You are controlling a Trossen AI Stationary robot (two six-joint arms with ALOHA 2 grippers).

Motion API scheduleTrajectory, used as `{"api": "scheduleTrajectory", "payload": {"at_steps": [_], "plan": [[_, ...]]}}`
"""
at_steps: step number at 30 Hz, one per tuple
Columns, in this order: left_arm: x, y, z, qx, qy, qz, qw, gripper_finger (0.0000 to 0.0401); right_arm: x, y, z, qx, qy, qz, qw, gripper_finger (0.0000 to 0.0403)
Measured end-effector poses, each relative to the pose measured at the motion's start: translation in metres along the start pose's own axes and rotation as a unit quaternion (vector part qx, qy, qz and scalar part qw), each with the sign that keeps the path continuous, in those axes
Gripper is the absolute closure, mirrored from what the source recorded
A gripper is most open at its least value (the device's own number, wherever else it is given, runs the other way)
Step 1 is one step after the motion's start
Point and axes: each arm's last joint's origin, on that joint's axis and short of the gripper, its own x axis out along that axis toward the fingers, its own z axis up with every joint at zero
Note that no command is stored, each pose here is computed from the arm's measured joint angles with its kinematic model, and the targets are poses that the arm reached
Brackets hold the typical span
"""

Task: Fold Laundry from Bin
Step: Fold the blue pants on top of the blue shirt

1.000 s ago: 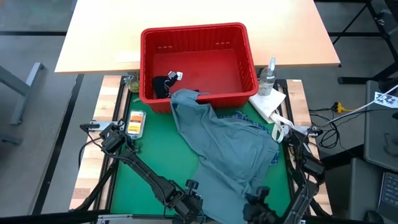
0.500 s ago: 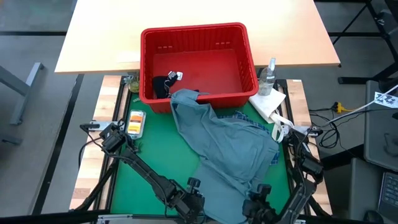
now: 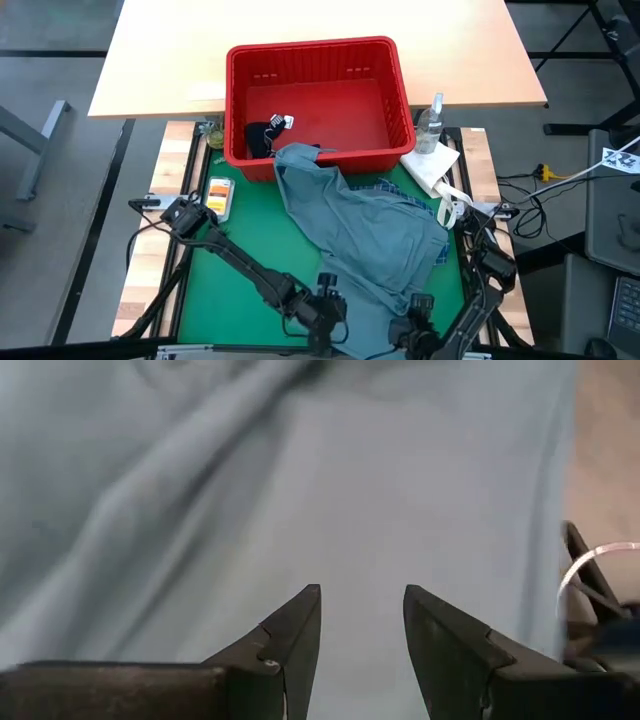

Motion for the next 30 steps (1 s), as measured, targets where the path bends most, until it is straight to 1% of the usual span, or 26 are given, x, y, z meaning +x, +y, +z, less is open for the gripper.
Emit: {"api": "scheduleTrajectory", "payload": {"at_steps": [5,8,11,14,17,19,22,24,27,30], "plan": [[0.007,0.022,0.008,-0.019,-0.001,0.017,1.000,0.0262,-0.014,-0.009,-0.004,0.001,-0.019,0.014,1.000,0.0259],[0.011,0.035,0.011,-0.029,-0.001,0.027,0.999,0.0262,-0.024,-0.017,-0.005,0.008,-0.046,0.018,0.999,0.0259],[0.014,0.047,0.014,-0.039,-0.001,0.036,0.999,0.0262,-0.032,-0.025,-0.004,0.023,-0.097,0.008,0.995,0.0259],[0.017,0.057,0.017,-0.045,-0.001,0.044,0.998,0.0262,-0.034,-0.025,0.001,0.032,-0.156,-0.004,0.987,0.0260],[0.020,0.068,0.019,-0.048,0.000,0.052,0.997,0.0262,-0.032,-0.018,0.007,0.041,-0.215,-0.010,0.976,0.0260],[0.021,0.075,0.021,-0.053,0.000,0.057,0.997,0.0262,-0.027,-0.012,0.013,0.026,-0.235,-0.016,0.971,0.0260],[0.023,0.083,0.022,-0.059,0.001,0.063,0.996,0.0262,-0.018,-0.004,0.018,-0.008,-0.234,-0.026,0.972,0.0260],[0.024,0.088,0.023,-0.062,0.001,0.067,0.996,0.0262,-0.012,-0.001,0.020,-0.011,-0.227,-0.037,0.973,0.0260],[0.025,0.093,0.024,-0.066,0.002,0.071,0.995,0.0262,-0.003,-0.005,0.023,-0.015,-0.199,-0.071,0.977,0.0260],[0.026,0.100,0.024,-0.070,0.005,0.078,0.994,0.0262,0.006,-0.010,0.024,-0.010,-0.155,-0.101,0.983,0.0260]]}}
